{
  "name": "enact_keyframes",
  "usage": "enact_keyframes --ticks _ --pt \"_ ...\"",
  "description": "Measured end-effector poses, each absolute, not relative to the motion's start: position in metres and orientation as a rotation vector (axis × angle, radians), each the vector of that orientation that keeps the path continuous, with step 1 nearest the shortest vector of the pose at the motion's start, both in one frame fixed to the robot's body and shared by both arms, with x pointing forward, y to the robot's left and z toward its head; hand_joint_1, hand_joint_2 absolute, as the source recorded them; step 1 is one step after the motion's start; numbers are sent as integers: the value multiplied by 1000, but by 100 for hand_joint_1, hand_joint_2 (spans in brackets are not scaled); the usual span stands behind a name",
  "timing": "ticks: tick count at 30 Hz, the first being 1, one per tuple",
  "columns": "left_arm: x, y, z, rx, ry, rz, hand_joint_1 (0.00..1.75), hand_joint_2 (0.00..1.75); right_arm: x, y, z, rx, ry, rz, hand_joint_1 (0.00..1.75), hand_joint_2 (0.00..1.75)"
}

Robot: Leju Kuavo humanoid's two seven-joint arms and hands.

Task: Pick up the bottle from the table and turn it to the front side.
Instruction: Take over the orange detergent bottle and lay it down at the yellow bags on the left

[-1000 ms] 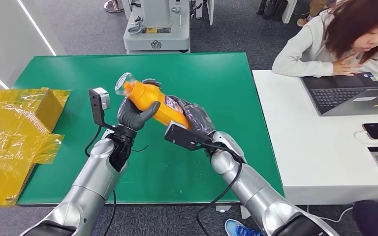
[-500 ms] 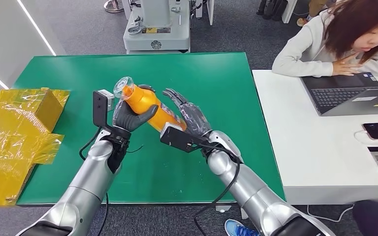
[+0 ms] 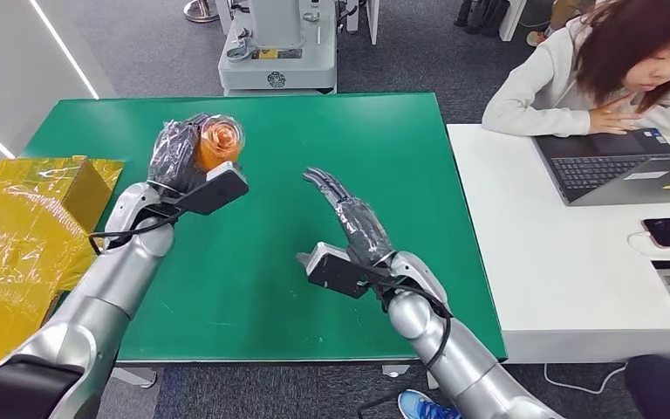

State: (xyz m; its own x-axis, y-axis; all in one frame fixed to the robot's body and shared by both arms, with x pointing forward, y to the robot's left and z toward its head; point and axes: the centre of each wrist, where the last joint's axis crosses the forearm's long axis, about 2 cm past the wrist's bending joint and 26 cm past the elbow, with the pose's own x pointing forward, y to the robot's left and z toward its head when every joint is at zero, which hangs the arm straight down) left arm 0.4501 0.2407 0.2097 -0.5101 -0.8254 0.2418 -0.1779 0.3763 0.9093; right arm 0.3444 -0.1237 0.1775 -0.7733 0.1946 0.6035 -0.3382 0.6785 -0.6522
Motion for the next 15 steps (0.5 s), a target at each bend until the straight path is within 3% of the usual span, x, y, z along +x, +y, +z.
enact_keyframes --ticks 7,15 --pt "464 269 237 1336 -1801 -1522 175 175 331 -133 176 79 -2273 1017 0 175" --pt "481 294 274 1610 -1620 -1760 175 175 318 -139 174 54 -2308 969 0 175"
